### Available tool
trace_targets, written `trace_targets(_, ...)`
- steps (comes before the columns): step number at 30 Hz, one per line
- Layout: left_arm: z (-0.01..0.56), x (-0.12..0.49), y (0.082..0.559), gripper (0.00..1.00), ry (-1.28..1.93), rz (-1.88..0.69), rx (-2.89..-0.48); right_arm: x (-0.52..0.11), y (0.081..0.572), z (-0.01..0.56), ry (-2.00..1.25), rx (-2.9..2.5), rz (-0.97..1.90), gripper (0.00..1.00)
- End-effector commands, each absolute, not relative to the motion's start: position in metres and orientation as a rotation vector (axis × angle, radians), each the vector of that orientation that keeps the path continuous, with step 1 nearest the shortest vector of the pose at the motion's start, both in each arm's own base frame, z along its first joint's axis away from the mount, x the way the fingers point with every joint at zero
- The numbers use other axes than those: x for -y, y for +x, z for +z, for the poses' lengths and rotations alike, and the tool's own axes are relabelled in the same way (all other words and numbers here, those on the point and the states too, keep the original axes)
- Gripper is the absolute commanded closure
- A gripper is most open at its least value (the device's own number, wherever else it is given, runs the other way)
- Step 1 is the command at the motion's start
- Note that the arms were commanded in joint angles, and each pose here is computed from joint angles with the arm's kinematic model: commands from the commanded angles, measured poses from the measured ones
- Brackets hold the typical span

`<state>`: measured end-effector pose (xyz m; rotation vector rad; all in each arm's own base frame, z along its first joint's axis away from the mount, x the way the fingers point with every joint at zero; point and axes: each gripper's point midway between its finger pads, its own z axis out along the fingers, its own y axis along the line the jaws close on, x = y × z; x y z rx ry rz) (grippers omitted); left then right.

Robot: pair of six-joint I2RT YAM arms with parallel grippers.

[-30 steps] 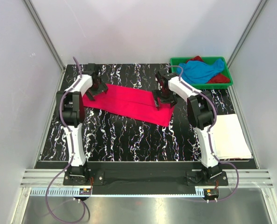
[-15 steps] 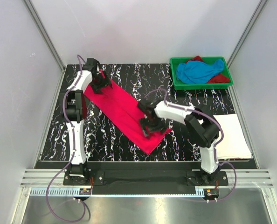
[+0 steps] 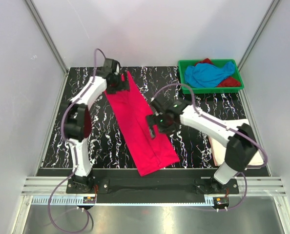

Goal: Fold and stack the t-shirts
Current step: Fold the tshirt

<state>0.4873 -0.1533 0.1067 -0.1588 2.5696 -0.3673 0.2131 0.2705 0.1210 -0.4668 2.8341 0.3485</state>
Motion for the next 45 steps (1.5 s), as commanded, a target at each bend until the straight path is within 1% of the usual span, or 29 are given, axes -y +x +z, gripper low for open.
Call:
trace_targets(1,0.2,0.109,0.504,0.15,-0.399,-0.164,-2.228,-0.228,0.231,0.131,-0.349,-2.818,0.241,0.0)
trace_targets(3,0.187,0.111,0.497,0.17,-0.458,-0.108,-2.25,-0.213,0.242,0.139,-0.292,-2.795,0.259,0.0)
trace_targets(5,0.166,0.115,0.486,0.21,-0.509,-0.067,-2.327,-0.205,0.246,0.148,-0.269,-2.771,0.285,0.0)
trace_targets(6,0.144,0.117,0.483,0.22,-0.529,-0.026,-2.378,-0.199,0.25,0.15,-0.253,-2.761,0.283,0.0)
trace_targets(7,0.137,0.118,0.479,0.25,-0.541,0.002,-2.412,-0.196,0.252,0.152,-0.273,-2.749,0.281,0.0)
trace_targets(12,0.093,0.133,0.48,0.27,-0.618,0.082,-2.455,-0.186,0.256,0.153,-0.279,-2.739,0.267,0.0)
trace_targets(14,0.086,0.138,0.486,0.29,-0.646,0.082,-2.443,-0.189,0.25,0.151,-0.283,-2.754,0.313,0.0)
trace_targets(17,0.072,0.142,0.498,0.29,-0.643,0.106,-2.444,-0.19,0.242,0.147,-0.289,-2.779,0.347,0.0)
trace_targets(20,0.055,0.136,0.511,0.29,-0.566,0.21,-2.484,-0.189,0.233,0.141,-0.3,-2.812,0.355,0.0)
trace_targets(21,0.065,0.135,0.518,0.29,-0.537,0.222,-2.486,-0.188,0.232,0.14,-0.307,-2.814,0.356,0.0)
trace_targets(22,0.063,0.134,0.522,0.29,-0.51,0.236,-2.499,-0.187,0.23,0.139,-0.309,-2.82,0.359,0.0)
trace_targets(23,0.045,0.126,0.525,0.29,-0.444,0.267,-2.548,-0.188,0.229,0.139,-0.314,-2.823,0.359,0.0)
trace_targets(24,0.049,0.128,0.538,0.29,-0.405,0.223,-2.531,-0.188,0.229,0.139,-0.315,-2.823,0.363,0.0)
trace_targets(26,0.042,0.116,0.548,0.3,-0.29,0.203,-2.559,-0.189,0.231,0.139,-0.311,-2.827,0.365,0.0)
trace_targets(29,0.043,0.102,0.569,0.31,-0.162,0.155,-2.529,-0.196,0.237,0.14,-0.307,-2.845,0.388,0.0)
trace_targets(32,0.062,0.104,0.581,0.26,-0.025,0.136,-2.474,-0.206,0.24,0.139,-0.323,-2.865,0.436,0.0)
trace_targets(35,0.103,0.117,0.578,0.22,-0.03,0.033,-2.413,-0.211,0.242,0.133,-0.341,-2.878,0.444,0.0)
trace_targets(36,0.137,0.118,0.57,0.21,-0.054,0.011,-2.367,-0.212,0.243,0.131,-0.354,-2.879,0.454,0.0)
trace_targets(39,0.184,0.123,0.551,0.16,-0.152,-0.07,-2.288,-0.22,0.246,0.121,-0.381,-2.914,0.475,0.0)
trace_targets(40,0.226,0.126,0.54,0.15,-0.169,-0.135,-2.216,-0.224,0.25,0.117,-0.388,-2.916,0.486,0.0)
trace_targets(41,0.242,0.129,0.531,0.13,-0.208,-0.186,-2.188,-0.226,0.254,0.117,-0.39,-2.906,0.488,0.0)
trace_targets(42,0.25,0.129,0.521,0.12,-0.228,-0.217,-2.189,-0.229,0.259,0.119,-0.391,-2.892,0.486,0.0)
trace_targets(43,0.28,0.134,0.508,0.12,-0.224,-0.292,-2.148,-0.231,0.265,0.115,-0.387,-2.89,0.479,0.01)
trace_targets(44,0.292,0.139,0.499,0.12,-0.223,-0.34,-2.136,-0.234,0.269,0.115,-0.387,-2.885,0.479,0.0)
trace_targets(45,0.292,0.14,0.487,0.12,-0.229,-0.358,-2.158,-0.238,0.277,0.119,-0.388,-2.866,0.482,0.0)
